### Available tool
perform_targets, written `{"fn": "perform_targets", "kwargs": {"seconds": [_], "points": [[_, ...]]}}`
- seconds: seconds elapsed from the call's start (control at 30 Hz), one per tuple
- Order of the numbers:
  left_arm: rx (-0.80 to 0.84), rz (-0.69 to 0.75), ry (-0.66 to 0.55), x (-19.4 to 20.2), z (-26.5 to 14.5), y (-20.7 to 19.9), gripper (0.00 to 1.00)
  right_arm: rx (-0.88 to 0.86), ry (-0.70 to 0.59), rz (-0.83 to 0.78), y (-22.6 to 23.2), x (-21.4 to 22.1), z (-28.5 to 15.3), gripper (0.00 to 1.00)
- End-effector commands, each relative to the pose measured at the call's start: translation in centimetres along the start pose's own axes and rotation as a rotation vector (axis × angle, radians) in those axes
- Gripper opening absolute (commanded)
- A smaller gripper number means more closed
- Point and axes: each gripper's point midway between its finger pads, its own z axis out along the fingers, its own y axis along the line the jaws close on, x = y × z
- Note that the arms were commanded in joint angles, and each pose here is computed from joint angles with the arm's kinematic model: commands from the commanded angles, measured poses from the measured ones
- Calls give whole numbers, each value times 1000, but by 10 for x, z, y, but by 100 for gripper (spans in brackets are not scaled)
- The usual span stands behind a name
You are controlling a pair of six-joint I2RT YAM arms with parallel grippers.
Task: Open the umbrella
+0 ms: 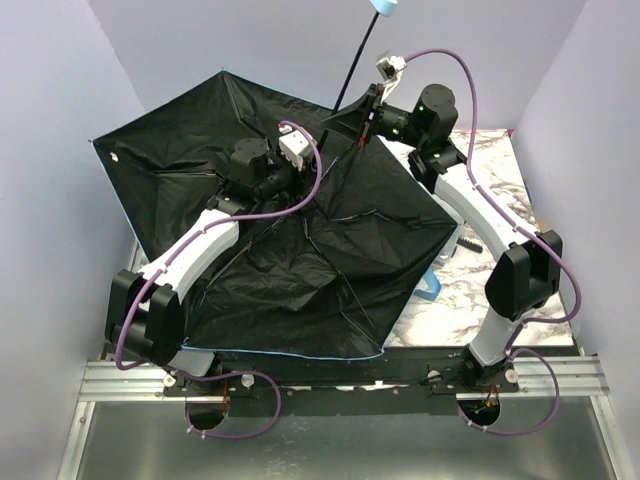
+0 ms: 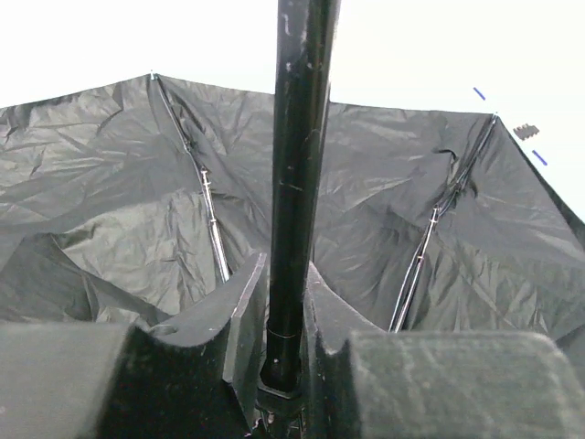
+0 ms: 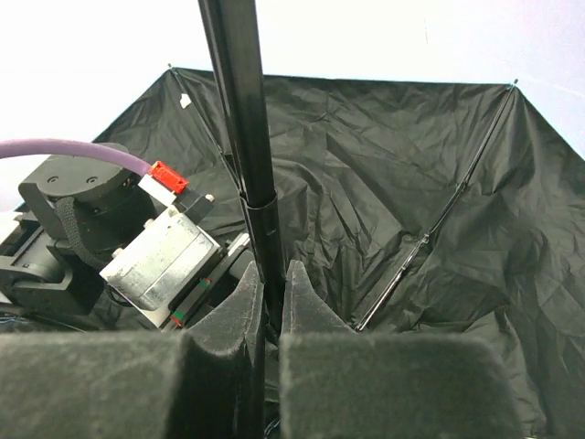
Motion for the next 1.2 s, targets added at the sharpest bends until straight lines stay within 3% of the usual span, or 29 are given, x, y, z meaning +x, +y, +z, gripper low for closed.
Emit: {"fn": "perform_targets", "kwargs": {"seconds": [0.0, 0.07, 0.13, 0.5, 0.63, 0.73, 0.8, 1.03, 1.17], "points": [[-180, -134, 333, 99, -21, 44, 19, -133, -276, -203, 74, -136, -30, 0], [-195, -111, 337, 96, -21, 48, 18, -155, -289, -208, 84, -144, -33, 0], [-182, -75, 317, 83, -22, 49, 0, -176, -281, -212, 92, -143, -36, 0], [-119, 240, -11, -89, -49, 34, 0, -93, -104, -162, 71, -51, -56, 2], [-99, 371, -93, -127, -61, 26, 0, -93, -80, -159, 74, -38, -63, 27], [-113, 517, -155, -151, -71, 24, 0, -73, -48, -150, 74, -24, -70, 56], [-134, 612, -180, -166, -79, 25, 0, -24, -22, -120, 69, -9, -77, 68], [-188, 1013, -205, -202, -106, 24, 0, 244, 55, 172, 20, 26, -116, 78], [-210, 1324, -219, -212, -120, 16, 0, 276, 61, 198, 15, 14, -127, 81]]}}
